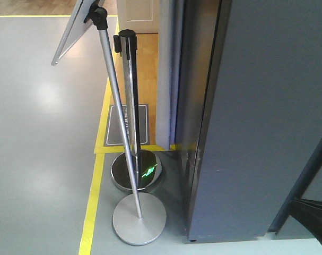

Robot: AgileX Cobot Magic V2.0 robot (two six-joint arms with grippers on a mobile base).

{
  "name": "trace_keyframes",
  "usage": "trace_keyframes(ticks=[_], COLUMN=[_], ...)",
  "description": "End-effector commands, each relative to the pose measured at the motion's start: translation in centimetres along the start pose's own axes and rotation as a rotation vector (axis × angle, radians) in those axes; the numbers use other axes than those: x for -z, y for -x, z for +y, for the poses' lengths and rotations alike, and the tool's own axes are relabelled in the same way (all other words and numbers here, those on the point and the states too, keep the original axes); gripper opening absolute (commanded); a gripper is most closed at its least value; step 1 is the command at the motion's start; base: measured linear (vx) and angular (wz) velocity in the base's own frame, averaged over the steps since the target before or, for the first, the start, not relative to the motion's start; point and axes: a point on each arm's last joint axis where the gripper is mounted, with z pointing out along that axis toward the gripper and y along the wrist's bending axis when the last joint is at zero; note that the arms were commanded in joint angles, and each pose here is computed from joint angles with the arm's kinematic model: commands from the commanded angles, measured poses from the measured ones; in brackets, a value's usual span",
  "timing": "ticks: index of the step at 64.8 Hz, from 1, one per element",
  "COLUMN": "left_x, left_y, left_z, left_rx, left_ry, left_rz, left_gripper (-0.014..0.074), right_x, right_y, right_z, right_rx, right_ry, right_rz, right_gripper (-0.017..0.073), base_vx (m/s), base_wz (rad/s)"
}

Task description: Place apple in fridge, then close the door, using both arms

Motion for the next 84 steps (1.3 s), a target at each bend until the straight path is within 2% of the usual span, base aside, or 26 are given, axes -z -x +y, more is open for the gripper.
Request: trace_keyframes(ticks=[1,84], left_x=[0.06,0.06], left_y=[-0.06,-0.03], left_z=[-0.14,-0.14], left_rx=[0.015,0.014], left_ry=[-0.022,-0.021], left_rz=[-0.061,-0.059], left_gripper=[-0.0006,-0.0005], right_x=[0.4,0.39], right_y=[1.14,1.14], right_z=[-0.09,-0.05], right_rx=[-0.008,-0.007], right_ry=[-0.016,-0.012], right_rz=[-0.064,-0.064], right_gripper=[-0.0005,-0.0005], base_vx=[0.0,0.0], base_wz=[0.0,0.0])
